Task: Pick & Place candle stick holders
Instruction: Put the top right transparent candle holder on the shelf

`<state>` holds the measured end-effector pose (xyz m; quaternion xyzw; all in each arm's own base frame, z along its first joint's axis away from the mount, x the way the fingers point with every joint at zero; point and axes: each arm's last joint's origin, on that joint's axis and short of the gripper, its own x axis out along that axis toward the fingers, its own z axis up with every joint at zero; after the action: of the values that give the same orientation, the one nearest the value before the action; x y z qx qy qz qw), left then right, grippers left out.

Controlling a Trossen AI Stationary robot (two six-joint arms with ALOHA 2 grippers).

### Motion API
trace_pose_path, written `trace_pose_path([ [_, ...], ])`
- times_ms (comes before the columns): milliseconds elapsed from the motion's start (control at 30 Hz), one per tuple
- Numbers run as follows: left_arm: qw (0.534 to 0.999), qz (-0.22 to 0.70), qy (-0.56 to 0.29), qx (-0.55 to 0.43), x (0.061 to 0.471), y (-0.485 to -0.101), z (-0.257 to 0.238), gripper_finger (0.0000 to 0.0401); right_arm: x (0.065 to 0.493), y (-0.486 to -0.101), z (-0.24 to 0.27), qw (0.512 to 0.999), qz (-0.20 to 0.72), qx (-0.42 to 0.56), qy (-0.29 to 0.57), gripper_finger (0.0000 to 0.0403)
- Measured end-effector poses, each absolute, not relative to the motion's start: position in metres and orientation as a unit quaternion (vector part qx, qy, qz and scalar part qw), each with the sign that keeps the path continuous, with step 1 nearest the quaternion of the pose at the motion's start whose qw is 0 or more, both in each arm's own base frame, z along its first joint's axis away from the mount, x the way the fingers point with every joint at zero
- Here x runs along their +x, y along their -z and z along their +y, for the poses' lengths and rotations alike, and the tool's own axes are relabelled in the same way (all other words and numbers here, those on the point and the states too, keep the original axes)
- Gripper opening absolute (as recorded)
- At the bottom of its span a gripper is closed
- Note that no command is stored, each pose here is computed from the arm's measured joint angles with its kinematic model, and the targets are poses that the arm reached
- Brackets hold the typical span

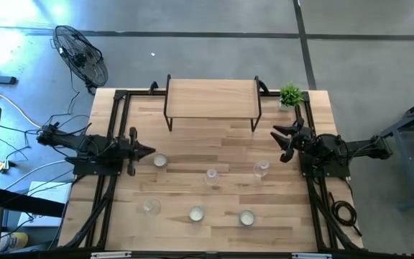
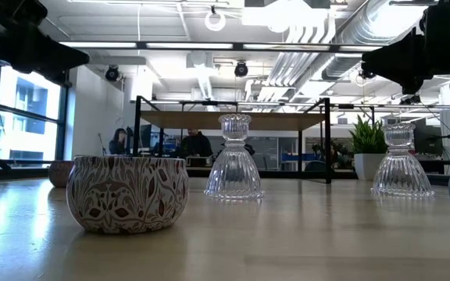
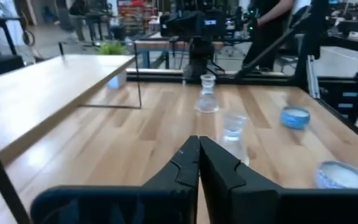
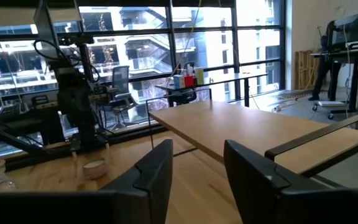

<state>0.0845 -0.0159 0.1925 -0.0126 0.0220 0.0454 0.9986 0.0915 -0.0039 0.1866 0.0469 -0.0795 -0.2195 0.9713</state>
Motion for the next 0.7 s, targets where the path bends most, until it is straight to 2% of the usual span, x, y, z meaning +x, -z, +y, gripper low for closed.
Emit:
trace_pose_path([
  [100, 0.998, 0.02, -0.042, -0.036, 0.084, -0.193, -0.016, 0.0046, 0.091, -0.187, -0.004, 0.972, -0.077, 0.038, 0.22, 0.0149],
  [400, 0.992, 0.008, -0.099, -0.074, 0.084, -0.194, -0.013, 0.0186, 0.091, -0.187, -0.004, 0.97, -0.071, 0.011, 0.231, 0.0165],
  [533, 0.992, 0.002, -0.105, -0.076, 0.084, -0.195, -0.013, 0.0213, 0.09, -0.192, -0.004, 0.969, -0.077, -0.019, 0.232, 0.0166],
  [700, 0.992, 0.001, -0.105, -0.077, 0.084, -0.195, -0.013, 0.0218, 0.083, -0.219, -0.003, 0.976, -0.104, -0.03, 0.191, 0.0166],
])
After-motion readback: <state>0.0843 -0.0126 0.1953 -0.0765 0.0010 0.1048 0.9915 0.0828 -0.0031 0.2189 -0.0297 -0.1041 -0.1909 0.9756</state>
